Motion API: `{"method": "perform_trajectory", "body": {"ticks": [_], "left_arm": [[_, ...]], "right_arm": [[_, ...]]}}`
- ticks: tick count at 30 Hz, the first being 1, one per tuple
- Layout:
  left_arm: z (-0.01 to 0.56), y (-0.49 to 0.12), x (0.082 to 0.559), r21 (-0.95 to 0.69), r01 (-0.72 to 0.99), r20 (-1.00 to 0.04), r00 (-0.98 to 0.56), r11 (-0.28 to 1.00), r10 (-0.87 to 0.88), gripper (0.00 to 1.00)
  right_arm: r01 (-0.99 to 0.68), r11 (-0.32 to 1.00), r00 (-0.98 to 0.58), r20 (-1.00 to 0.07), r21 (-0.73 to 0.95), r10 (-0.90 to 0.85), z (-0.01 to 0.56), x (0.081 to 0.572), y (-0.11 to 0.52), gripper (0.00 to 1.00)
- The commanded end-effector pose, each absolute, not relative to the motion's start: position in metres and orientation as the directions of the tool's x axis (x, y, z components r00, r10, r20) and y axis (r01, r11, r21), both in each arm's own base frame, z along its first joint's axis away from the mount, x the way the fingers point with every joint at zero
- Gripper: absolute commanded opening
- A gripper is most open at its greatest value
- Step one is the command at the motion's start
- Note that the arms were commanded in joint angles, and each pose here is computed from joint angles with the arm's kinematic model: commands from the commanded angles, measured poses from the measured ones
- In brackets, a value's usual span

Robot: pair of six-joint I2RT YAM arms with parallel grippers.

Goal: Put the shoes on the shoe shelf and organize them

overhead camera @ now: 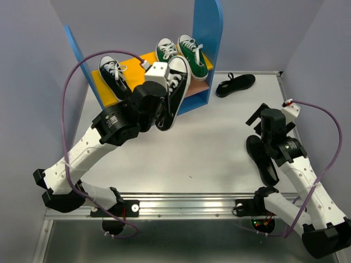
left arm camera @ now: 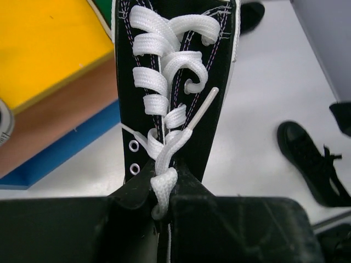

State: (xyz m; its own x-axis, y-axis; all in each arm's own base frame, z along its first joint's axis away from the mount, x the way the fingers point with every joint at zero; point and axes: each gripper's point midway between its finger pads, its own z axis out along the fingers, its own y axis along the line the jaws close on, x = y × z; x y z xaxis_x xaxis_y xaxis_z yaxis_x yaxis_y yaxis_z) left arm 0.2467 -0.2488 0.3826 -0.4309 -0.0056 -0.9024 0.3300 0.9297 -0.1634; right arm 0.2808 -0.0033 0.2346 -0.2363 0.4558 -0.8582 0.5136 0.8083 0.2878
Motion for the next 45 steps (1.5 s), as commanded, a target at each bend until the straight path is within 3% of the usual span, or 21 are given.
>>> {"method": "perform_trajectory", "body": {"ticks": [1, 10, 22, 34, 36, 37, 39, 42, 45], "left_arm": [[0.463, -0.217, 0.269, -0.323, 0.204, -0.928, -0.258, 0.924, -0.268, 0.0], [0.495, -0.151, 0.33, -0.406, -0.099, -0.902, -0.114, 0.909, -0.415, 0.0], [0.451, -0.144, 0.41, -0.379, -0.215, -0.898, -0.149, 0.9, -0.414, 0.0], [0.394, -0.125, 0.453, -0.334, -0.278, -0.884, -0.24, 0.901, -0.402, 0.0], [0.384, -0.12, 0.459, -0.32, -0.292, -0.88, -0.26, 0.901, -0.397, 0.1], [0.379, -0.121, 0.461, -0.313, -0.29, -0.878, -0.274, 0.904, -0.392, 0.28], [0.377, -0.124, 0.463, -0.306, -0.27, -0.879, -0.288, 0.913, -0.38, 0.43], [0.384, -0.133, 0.464, -0.312, -0.205, -0.883, -0.298, 0.927, -0.363, 0.49], [0.401, -0.144, 0.461, -0.336, -0.129, -0.887, -0.289, 0.933, -0.359, 0.49]], "right_arm": [[0.503, 0.795, -0.163, -0.866, 0.339, 0.472, 0.26, 0.284, -0.006, 1.0], [0.488, 0.807, -0.181, -0.866, 0.332, 0.466, 0.261, 0.286, -0.002, 1.0], [0.471, 0.82, -0.186, -0.872, 0.326, 0.453, 0.27, 0.288, 0.0, 1.0], [0.474, 0.824, -0.215, -0.866, 0.312, 0.452, 0.263, 0.287, 0.002, 1.0], [0.48, 0.823, -0.229, -0.862, 0.304, 0.452, 0.257, 0.286, 0.002, 1.0], [0.484, 0.823, -0.245, -0.857, 0.297, 0.453, 0.252, 0.284, 0.002, 1.0], [0.492, 0.822, -0.262, -0.851, 0.287, 0.454, 0.245, 0.282, 0.002, 1.0], [0.512, 0.82, -0.305, -0.837, 0.257, 0.453, 0.229, 0.277, 0.001, 1.0], [0.53, 0.818, -0.35, -0.821, 0.224, 0.452, 0.214, 0.272, 0.0, 1.0]]}}
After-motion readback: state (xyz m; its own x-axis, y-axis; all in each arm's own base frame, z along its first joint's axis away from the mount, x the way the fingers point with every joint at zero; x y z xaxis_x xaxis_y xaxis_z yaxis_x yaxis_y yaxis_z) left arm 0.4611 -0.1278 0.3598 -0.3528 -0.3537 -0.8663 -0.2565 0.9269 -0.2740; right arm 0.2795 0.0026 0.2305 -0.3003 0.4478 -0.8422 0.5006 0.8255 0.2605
